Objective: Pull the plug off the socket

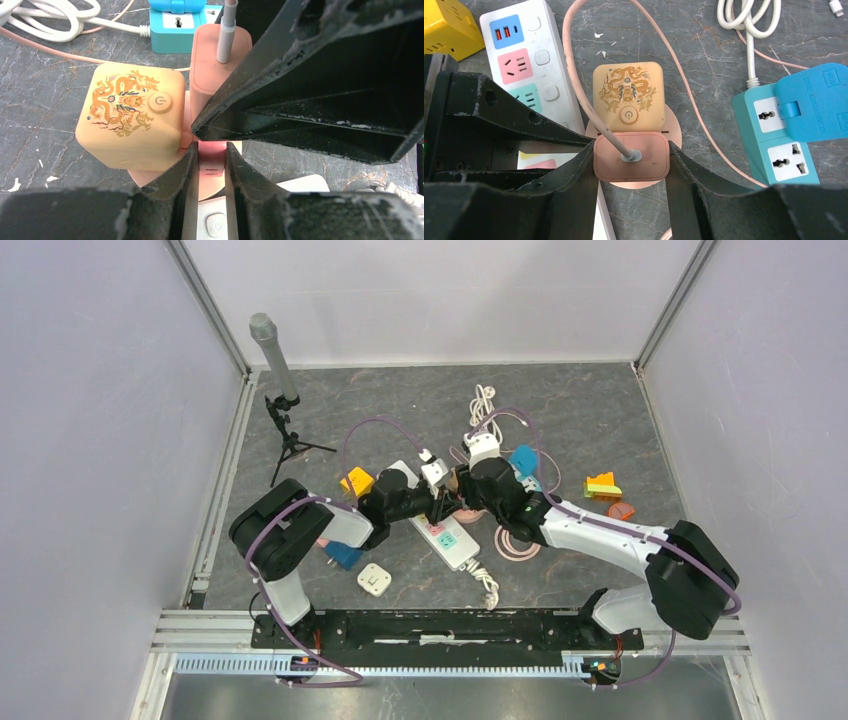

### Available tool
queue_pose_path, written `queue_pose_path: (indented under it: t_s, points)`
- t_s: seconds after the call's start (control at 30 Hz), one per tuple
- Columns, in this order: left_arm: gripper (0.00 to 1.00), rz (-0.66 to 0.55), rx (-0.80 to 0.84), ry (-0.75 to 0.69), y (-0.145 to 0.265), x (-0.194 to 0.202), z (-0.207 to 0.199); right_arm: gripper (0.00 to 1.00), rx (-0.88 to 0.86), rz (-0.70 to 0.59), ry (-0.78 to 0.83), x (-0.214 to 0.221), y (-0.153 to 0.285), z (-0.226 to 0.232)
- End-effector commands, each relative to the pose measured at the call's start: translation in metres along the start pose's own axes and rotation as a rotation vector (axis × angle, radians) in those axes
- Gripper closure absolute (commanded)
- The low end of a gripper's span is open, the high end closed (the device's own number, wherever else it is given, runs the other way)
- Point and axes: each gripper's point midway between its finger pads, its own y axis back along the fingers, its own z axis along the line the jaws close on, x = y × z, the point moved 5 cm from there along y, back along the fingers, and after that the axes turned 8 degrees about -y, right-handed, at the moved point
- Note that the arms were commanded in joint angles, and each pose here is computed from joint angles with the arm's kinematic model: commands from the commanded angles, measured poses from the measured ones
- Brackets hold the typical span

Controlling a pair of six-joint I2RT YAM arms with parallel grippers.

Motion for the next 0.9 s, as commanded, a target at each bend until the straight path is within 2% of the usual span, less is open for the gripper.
queue_pose_path:
  t_s: [0.0, 0.13, 0.27, 0.4, 0.57, 0.63, 0.77, 0.87]
  points:
    - [0.98, 0.189, -0.066, 0.039, 0.014, 0.049, 0.005, 1.00, 0.025, -0.140, -0.054, -0.044, 0.010, 0.008]
    - [0.98, 0.203, -0.068, 0.051, 0.015, 0.054, 0.004, 1.00, -0.096, -0.148, -0.138, -0.060, 0.015, 0.006]
    - [0.98, 0.221, -0.070, 0.056, 0.017, 0.056, 0.004, 1.00, -0.139, -0.185, -0.193, -0.081, 0.026, 0.009]
    - [0.98, 0.230, -0.070, 0.058, 0.016, 0.058, 0.004, 1.00, -0.086, -0.153, -0.173, -0.074, 0.018, 0.005]
    - [0.98, 0.176, -0.046, 0.058, 0.015, 0.041, 0.002, 1.00, 0.060, -0.193, -0.146, -0.093, 0.026, -0.021]
    - [0.91, 0.143, -0.004, 0.064, 0.009, 0.027, -0.001, 1.00, 0.104, -0.206, -0.140, -0.101, 0.029, -0.032]
    - [0.68, 0.046, 0.092, 0.072, -0.005, -0.012, -0.006, 1.00, 0.188, -0.189, -0.145, -0.103, 0.030, -0.059]
    - [0.56, -0.020, 0.147, 0.062, -0.013, -0.038, -0.007, 1.00, 0.277, -0.169, -0.161, -0.096, 0.031, -0.086]
